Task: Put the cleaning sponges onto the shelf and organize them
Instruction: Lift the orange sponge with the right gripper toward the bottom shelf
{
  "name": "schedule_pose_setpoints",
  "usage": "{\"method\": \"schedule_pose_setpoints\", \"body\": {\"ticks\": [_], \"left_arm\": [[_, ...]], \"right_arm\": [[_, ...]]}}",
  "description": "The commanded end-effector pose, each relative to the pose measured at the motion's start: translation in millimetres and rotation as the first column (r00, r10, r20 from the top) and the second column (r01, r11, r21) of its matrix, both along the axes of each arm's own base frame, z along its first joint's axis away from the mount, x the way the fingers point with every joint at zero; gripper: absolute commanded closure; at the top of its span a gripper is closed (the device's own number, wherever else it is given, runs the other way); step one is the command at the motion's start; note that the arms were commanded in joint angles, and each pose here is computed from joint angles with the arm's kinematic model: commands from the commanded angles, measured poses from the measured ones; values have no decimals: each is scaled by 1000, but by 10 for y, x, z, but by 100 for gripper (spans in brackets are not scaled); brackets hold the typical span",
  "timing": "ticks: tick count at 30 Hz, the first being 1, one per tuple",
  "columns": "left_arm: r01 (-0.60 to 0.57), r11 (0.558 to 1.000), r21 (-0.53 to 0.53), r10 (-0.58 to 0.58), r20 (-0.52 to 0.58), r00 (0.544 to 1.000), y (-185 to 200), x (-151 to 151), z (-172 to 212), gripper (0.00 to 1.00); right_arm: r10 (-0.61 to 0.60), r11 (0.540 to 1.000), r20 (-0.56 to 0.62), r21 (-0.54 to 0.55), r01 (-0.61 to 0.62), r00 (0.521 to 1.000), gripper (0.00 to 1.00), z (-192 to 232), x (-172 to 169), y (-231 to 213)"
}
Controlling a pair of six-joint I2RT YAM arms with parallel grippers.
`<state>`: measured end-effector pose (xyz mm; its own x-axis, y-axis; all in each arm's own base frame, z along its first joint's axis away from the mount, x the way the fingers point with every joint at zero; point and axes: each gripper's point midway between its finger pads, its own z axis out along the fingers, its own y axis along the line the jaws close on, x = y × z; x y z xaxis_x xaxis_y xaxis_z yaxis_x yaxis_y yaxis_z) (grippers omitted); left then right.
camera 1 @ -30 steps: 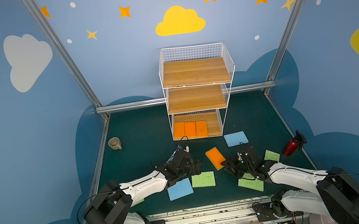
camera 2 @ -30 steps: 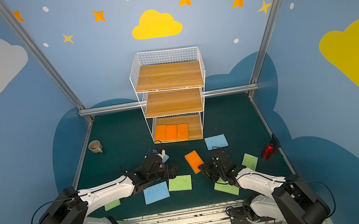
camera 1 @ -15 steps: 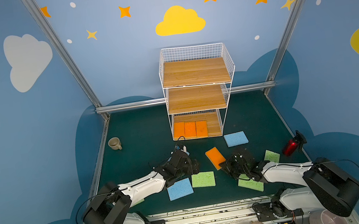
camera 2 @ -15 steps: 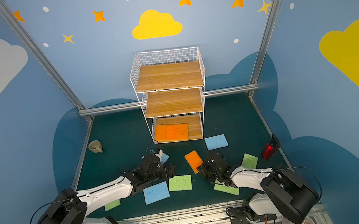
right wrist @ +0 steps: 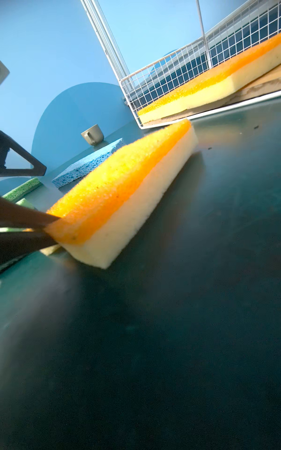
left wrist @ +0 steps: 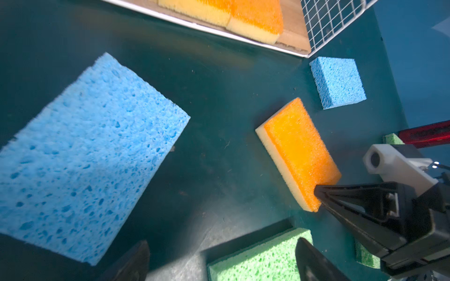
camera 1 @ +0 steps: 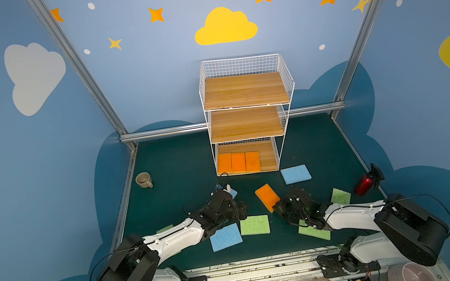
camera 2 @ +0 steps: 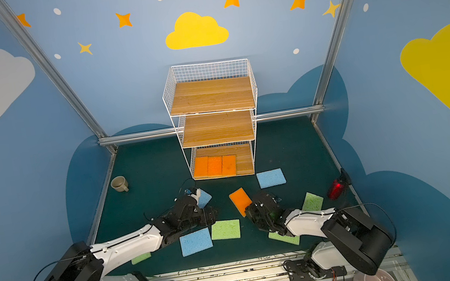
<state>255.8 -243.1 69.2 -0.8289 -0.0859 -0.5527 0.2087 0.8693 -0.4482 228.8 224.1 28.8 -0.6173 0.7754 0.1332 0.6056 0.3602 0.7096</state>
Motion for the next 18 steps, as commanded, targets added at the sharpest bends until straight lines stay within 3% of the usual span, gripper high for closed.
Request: {"method": "schedule_pose_setpoints", "body": {"ticks": [1,9,18], "left_arm": [[-18,1000,11,18,10,1000,96,-20,27,7],[-50,999,15,49,37,998,268,-41,92,5],[-72,997,29,70,46,996,425,-64,104,5]], "right_arm": [[-48,998,6,-43,48,999,100,56,-19,-72],[-158,987,110,-14,160,981,100,391,94,-147],[-294,956,210,50,290,932,100,718,460,-98]]}}
